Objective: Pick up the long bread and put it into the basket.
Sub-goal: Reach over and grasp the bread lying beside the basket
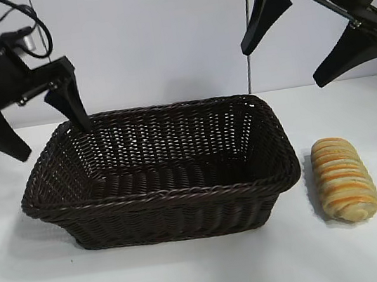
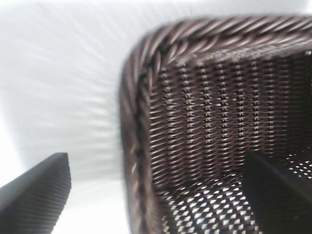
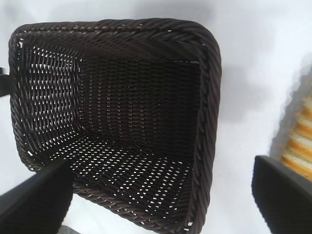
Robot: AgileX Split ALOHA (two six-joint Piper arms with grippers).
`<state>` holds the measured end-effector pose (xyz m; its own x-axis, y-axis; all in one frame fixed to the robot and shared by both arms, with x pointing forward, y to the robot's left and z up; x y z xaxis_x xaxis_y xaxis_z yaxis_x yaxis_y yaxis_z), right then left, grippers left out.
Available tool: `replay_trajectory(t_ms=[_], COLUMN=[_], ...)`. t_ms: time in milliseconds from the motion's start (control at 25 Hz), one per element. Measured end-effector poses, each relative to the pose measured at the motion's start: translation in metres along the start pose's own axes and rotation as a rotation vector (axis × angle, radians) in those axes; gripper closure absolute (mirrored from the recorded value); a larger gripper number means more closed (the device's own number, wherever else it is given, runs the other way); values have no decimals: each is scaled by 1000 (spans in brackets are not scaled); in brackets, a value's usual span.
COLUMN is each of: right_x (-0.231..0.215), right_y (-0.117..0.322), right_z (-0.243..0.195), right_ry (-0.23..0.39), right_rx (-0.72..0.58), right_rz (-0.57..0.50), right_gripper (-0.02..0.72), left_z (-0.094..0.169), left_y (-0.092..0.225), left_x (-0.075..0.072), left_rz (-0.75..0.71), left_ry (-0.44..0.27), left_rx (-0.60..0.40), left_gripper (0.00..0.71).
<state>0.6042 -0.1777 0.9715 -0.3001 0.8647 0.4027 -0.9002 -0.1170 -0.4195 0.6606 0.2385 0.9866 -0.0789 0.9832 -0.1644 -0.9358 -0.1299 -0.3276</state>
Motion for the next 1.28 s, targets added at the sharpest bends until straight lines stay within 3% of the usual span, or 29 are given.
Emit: replay_trajectory(t_ms=[200, 280, 400, 520, 640, 760, 1080, 1280], right_x=[0, 0, 0, 0, 0, 0, 0, 0], right_y=[0, 0, 0, 0, 0, 0, 0, 0], right_z=[0, 0, 0, 0, 0, 0, 0, 0], right_ry=[0, 0, 0, 0, 0, 0, 0, 0], right_rx=[0, 0, 0, 0, 0, 0, 0, -1], right_rz=[0, 0, 0, 0, 0, 0, 2, 6], right_gripper=[9, 9, 9, 9, 9, 9, 9, 9], left_z=[37, 44, 53, 68, 103, 152, 307, 373], left_y=[-24, -23, -16, -12, -9, -4, 61, 122], left_x=[95, 127, 164, 177, 176, 162, 107, 64], left_rz=[118, 181, 258, 284, 279, 256, 187, 75], left_ry=[-181, -221, -255, -243, -242, -234, -212, -140], left_rx=[-67, -64, -52, -70, -139, -251, -638, -843], left_gripper=[17, 17, 17, 16, 16, 16, 16, 16])
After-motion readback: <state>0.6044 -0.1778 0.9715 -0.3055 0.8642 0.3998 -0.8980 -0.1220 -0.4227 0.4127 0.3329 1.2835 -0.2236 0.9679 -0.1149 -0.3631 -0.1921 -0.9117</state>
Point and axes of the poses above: a point on each arm's last joint axis where the gripper is mounted, z pointing back along that axis away from the gripper, x along the wrist's bending axis when the last joint is at zero, y = z × x, the point moved 9 cm from there along -z, pointing out along that axis toward the gripper, and after that the axes turned 12 degrees about z, right-handed, at the moved point
